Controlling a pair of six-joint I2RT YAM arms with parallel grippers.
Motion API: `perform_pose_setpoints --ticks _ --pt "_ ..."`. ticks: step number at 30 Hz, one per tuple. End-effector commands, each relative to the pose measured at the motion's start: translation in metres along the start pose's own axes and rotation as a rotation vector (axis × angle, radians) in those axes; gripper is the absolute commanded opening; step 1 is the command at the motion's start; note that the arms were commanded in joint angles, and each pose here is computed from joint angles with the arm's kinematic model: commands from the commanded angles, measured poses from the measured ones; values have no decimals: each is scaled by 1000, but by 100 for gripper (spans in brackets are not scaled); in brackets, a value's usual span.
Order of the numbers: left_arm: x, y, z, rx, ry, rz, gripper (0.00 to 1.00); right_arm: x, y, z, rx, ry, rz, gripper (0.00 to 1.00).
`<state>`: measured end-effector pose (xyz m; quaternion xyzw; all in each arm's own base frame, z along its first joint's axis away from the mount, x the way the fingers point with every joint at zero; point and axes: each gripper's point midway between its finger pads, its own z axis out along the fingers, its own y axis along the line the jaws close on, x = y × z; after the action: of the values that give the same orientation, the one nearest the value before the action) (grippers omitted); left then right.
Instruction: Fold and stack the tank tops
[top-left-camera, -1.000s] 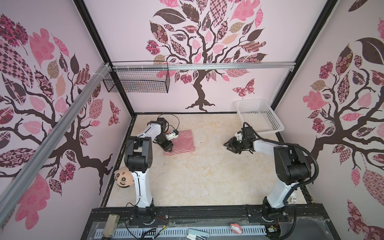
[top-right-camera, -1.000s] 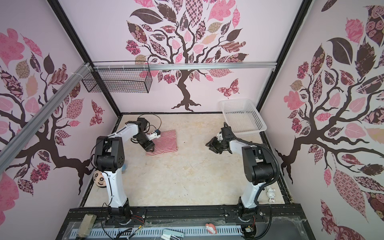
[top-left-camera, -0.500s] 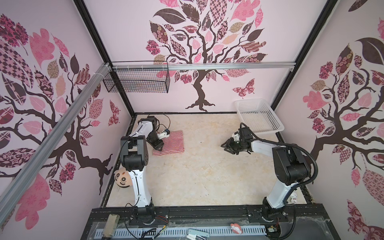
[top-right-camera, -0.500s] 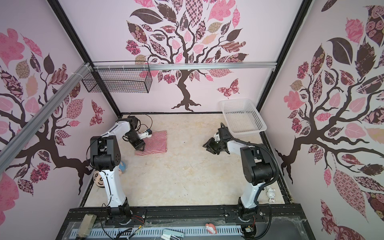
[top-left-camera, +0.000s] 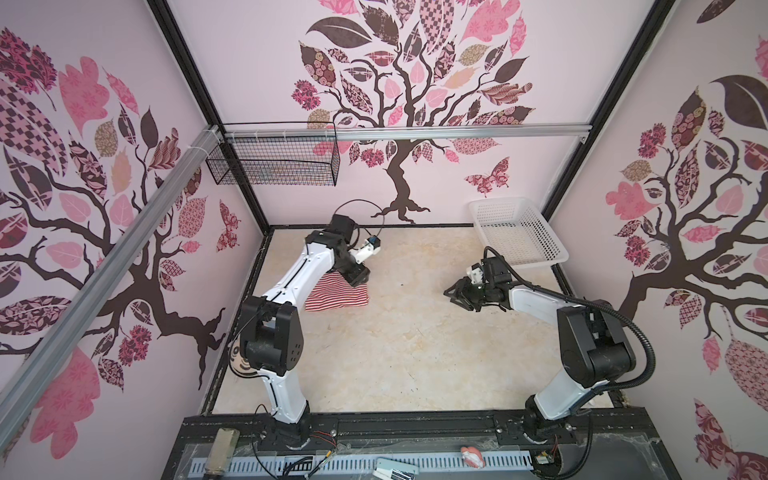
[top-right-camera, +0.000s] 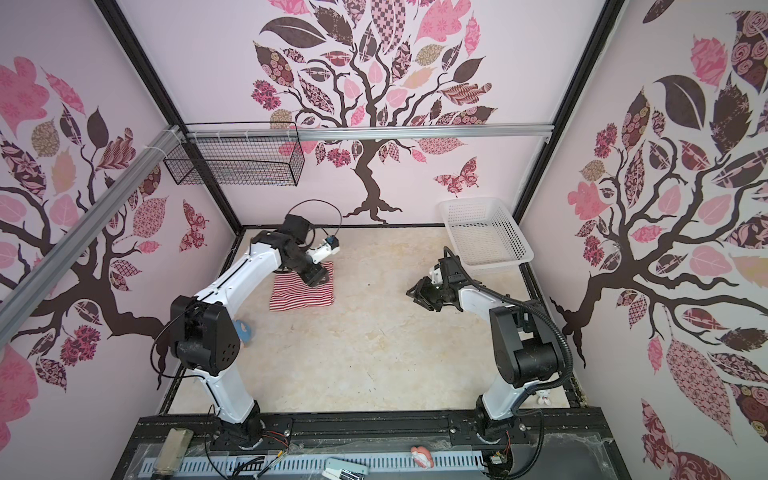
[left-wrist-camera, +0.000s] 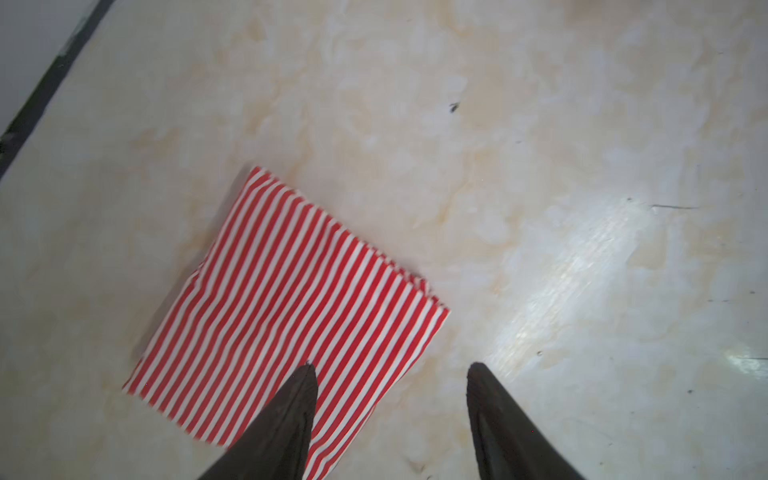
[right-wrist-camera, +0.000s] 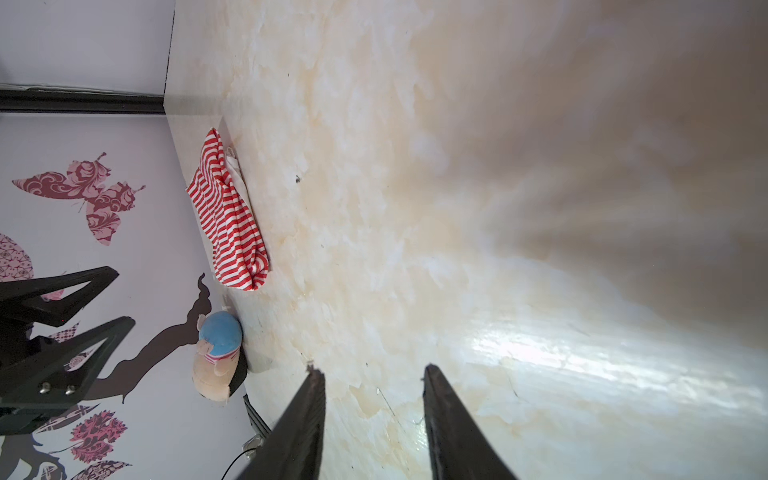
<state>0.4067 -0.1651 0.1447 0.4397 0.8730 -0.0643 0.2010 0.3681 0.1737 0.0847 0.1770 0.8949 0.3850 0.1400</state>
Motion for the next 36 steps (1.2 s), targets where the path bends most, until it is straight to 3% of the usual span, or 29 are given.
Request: perform_pose_setpoints --ticks 1,8,23,27,32,36 --pt "2 -17 41 74 34 -46 61 5 3 -13 14 -15 -35 43" --pt "11 -24 78 114 82 -73 61 16 2 -26 19 -19 -56 43" --pt "60 -36 79 77 154 -73 60 24 6 -40 17 -21 -76 43" --pt "47 -47 52 109 87 -104 60 16 12 -52 47 -60 -112 43" --pt "12 -53 -20 112 -140 -189 63 -14 15 -75 194 -170 -203 48" --pt "16 -21 -65 -21 -335 -358 76 -48 10 -96 298 -296 -253 69"
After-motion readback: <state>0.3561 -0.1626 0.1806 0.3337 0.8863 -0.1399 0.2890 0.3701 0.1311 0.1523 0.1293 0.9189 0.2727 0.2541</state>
